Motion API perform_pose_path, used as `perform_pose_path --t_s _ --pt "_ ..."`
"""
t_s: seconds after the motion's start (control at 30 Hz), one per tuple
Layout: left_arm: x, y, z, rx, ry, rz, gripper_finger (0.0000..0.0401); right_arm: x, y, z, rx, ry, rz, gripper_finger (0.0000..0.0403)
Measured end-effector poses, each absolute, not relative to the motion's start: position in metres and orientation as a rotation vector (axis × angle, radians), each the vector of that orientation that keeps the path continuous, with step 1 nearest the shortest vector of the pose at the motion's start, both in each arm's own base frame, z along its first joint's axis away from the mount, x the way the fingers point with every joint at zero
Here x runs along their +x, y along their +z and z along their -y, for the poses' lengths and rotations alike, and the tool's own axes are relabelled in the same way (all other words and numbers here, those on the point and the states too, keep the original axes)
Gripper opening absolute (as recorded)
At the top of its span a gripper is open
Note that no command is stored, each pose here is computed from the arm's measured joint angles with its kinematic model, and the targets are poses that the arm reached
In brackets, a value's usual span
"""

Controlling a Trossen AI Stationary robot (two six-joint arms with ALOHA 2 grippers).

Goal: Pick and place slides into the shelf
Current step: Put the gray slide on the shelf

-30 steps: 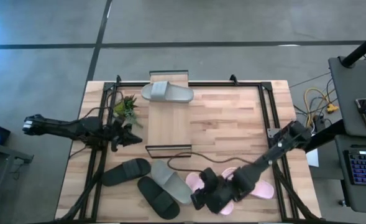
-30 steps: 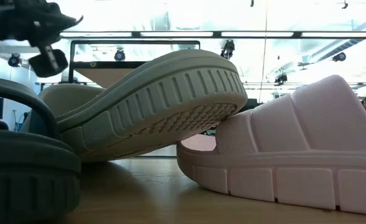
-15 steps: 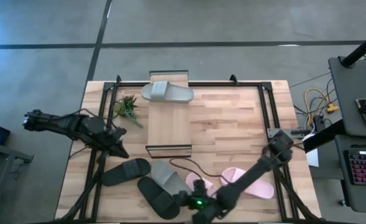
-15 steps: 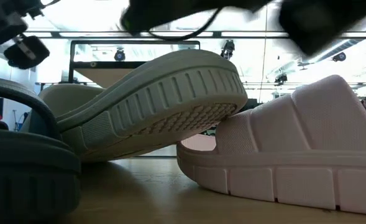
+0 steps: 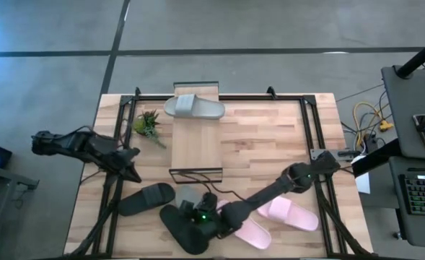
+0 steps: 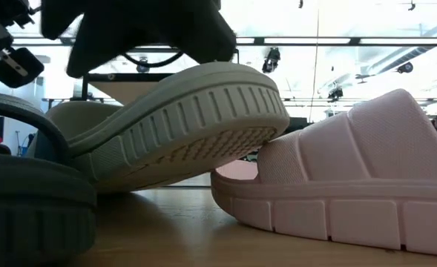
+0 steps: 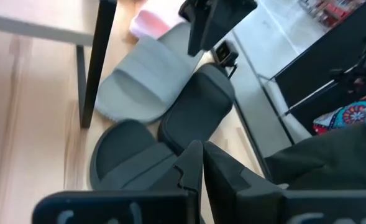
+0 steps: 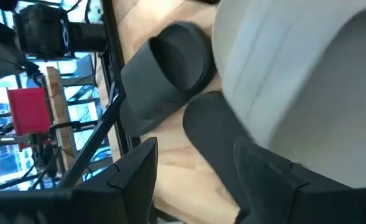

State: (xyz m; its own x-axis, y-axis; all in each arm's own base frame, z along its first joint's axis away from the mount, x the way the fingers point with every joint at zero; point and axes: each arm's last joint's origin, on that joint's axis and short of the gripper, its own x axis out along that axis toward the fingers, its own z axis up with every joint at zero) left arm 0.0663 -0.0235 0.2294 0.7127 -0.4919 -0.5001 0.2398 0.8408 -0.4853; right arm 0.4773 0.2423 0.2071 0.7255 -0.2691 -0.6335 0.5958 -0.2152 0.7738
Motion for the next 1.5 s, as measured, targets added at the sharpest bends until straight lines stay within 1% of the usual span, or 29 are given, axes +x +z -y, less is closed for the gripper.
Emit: perform_pose_path --t_s 0.1,0.23,0.37,0.53,0.67,0.9,1.2,1.37,1.5 --pt "0.063 0.231 0.023 -0.405 -0.425 -0.634 0.0000 0.483 0.202 -0.241 1.604 -0.833 -0.304 0.0203" --pt "0.058 0.232 0.022 -0.404 -0.434 -0.598 0.0000 0.487 0.199 -0.244 1.636 -0.825 -0.293 0.0203" --pt "0.054 0.234 0.021 -0.402 -0.442 -0.564 0.0000 0.477 0.210 -0.252 1.626 -0.822 -0.311 0.0203" --pt "0.049 0.235 0.020 -0.402 -0.450 -0.530 0.0000 0.459 0.218 -0.259 1.584 -0.867 -0.408 0.0203" --pt "0.048 0.235 0.020 -0.401 -0.452 -0.522 0.0000 0.458 0.219 -0.258 1.573 -0.880 -0.416 0.0203" --pt "0.049 0.235 0.020 -0.402 -0.450 -0.527 0.0000 0.467 0.204 -0.243 1.495 -0.920 -0.422 0.0203" --pt "0.049 0.235 0.020 -0.403 -0.449 -0.528 0.0000 0.475 0.178 -0.235 1.458 -0.975 -0.426 0.0203" --pt "0.049 0.235 0.020 -0.403 -0.450 -0.526 0.0000 0.479 0.176 -0.225 1.462 -1.000 -0.358 0.0203" --pt "0.049 0.235 0.020 -0.403 -0.450 -0.526 0.0000 0.483 0.176 -0.218 1.451 -1.001 -0.351 0.0202"
